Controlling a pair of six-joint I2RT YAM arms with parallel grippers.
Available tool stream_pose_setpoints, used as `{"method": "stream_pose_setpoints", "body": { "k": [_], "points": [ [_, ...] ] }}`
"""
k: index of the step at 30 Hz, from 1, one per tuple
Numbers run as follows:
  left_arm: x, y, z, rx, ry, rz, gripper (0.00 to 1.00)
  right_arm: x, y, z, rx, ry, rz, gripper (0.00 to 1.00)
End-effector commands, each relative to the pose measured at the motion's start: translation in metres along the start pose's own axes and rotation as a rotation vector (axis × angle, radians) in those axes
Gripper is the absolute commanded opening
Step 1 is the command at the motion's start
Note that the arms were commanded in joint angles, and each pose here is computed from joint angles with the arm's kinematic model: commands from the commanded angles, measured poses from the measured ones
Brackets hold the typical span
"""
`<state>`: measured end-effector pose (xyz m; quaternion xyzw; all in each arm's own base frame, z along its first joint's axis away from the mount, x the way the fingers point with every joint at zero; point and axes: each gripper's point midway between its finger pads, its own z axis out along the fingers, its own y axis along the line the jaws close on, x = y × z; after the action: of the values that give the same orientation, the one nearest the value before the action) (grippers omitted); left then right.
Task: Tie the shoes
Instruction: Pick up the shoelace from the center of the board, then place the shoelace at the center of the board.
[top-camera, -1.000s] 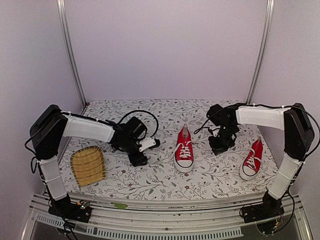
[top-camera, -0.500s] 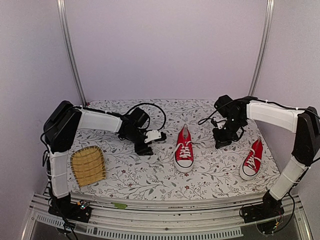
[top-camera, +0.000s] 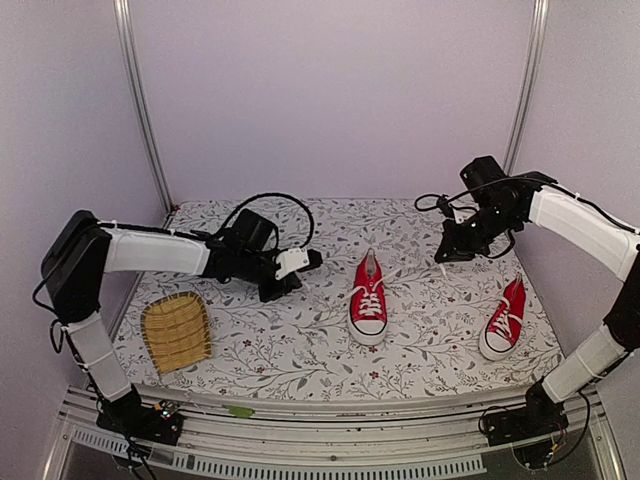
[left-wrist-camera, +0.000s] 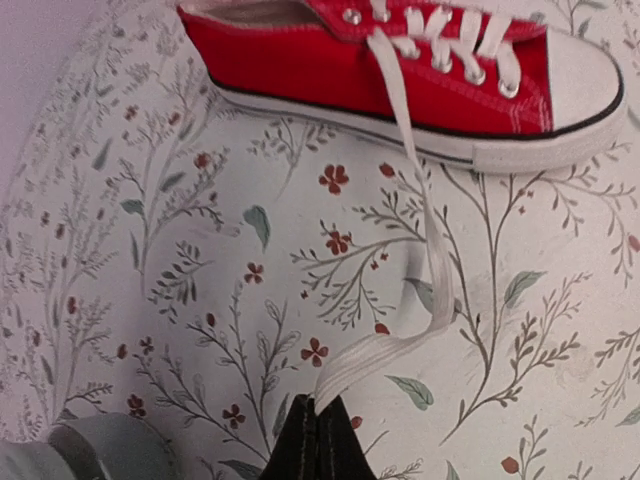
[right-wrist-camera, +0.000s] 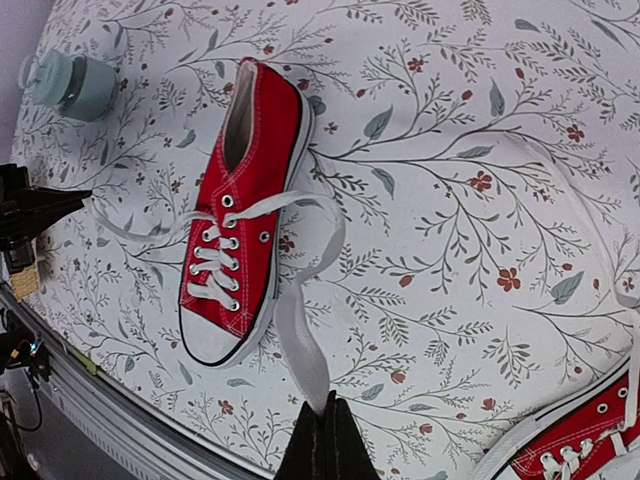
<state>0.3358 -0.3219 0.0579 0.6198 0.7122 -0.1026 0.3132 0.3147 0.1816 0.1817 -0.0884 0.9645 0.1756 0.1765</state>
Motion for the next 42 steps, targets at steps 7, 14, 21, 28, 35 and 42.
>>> {"method": "stream_pose_setpoints", "body": {
  "k": [7,14,21,28,35,42],
  "points": [
    [-0.121,-0.011,-0.092,-0.184,-0.488,0.158,0.00,-0.050,0.108,-0.029,-0.530,-0.225,-0.188,0.01],
    [-0.137,-0.031,-0.091,-0.146,-0.587,0.194,0.00,-0.093,0.159,0.035,-0.621,-0.362,-0.062,0.01],
    [-0.135,-0.033,-0.096,-0.157,-0.629,0.166,0.00,-0.079,0.208,0.113,-0.590,-0.252,-0.123,0.01],
    [-0.126,-0.024,-0.091,-0.181,-0.643,0.101,0.00,-0.073,0.203,0.110,-0.530,-0.193,-0.234,0.49],
    [-0.139,0.008,-0.106,-0.208,-0.804,-0.011,0.00,-0.089,0.142,0.059,-0.396,-0.324,-0.379,0.57],
    [-0.156,0.026,-0.106,-0.241,-0.871,-0.025,0.00,-0.111,0.125,0.035,-0.234,-0.684,-0.770,0.60]
  ]
}}
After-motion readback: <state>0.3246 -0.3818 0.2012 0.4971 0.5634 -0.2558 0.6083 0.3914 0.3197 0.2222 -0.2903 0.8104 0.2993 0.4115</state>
